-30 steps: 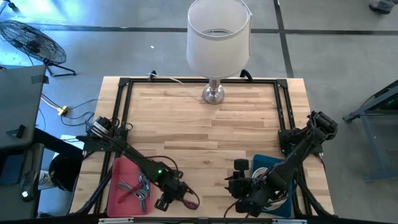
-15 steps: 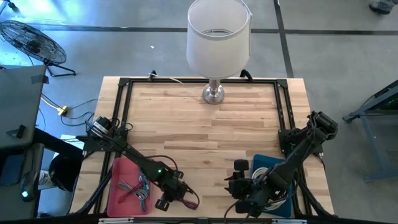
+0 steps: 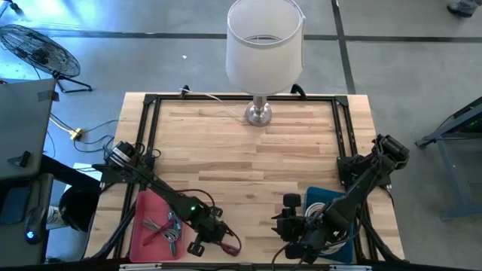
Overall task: Pick & Place USB Port
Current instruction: Put the bottom red USB cable into the pink bin
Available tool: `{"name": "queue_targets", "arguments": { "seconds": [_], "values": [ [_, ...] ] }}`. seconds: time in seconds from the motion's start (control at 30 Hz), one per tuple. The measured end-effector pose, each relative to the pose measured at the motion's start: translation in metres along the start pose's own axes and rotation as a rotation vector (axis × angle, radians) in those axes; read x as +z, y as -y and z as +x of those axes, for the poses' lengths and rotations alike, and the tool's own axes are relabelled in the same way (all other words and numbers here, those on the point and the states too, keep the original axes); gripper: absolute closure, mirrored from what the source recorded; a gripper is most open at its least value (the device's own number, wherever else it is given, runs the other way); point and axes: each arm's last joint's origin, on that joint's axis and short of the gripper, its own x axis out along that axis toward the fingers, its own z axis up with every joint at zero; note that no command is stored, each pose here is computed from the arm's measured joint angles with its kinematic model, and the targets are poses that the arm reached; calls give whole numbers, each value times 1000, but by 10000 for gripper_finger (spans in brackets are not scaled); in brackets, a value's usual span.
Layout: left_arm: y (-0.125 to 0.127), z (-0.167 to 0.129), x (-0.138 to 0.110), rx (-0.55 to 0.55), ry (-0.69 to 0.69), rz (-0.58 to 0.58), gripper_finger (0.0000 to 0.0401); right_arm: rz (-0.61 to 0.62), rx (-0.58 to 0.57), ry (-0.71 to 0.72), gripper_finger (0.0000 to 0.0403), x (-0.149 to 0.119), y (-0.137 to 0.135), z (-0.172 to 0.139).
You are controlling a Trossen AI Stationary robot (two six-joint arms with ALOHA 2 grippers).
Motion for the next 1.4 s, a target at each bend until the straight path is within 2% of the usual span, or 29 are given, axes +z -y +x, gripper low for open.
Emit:
{"name": "queue_targets", "arguments": {
  "seconds": [0.2,0.37,0.5,0.6,0.7,0.77,0.93,1.1,1.27,1.4],
  "values": [
    [14,-35,27,99,-53,49,399,-4,2,1,265,-1,-1,-1],
    [32,-83,54,232,-52,115,400,-12,12,2,265,-3,-5,-4],
    [41,-127,63,373,-77,121,400,-25,7,16,265,-5,-9,-7],
    [43,-160,61,502,-130,79,401,-33,2,27,265,-7,-12,-10],
    [43,-185,55,602,-162,-33,401,-40,3,32,265,-9,-14,-12],
    [41,-195,56,579,-99,-68,401,-44,6,35,265,-10,-15,-13],
    [37,-209,44,563,-100,-139,401,-35,-2,40,265,-11,-17,-14],
    [29,-201,20,485,-220,-195,401,-30,-18,47,265,-11,-16,-14],
    [30,-189,-20,380,-373,-354,401,-29,-19,49,265,-14,-16,-11],
    [45,-183,-53,312,-480,-483,401,-40,-21,32,265,-26,-15,0]
  ]
}}
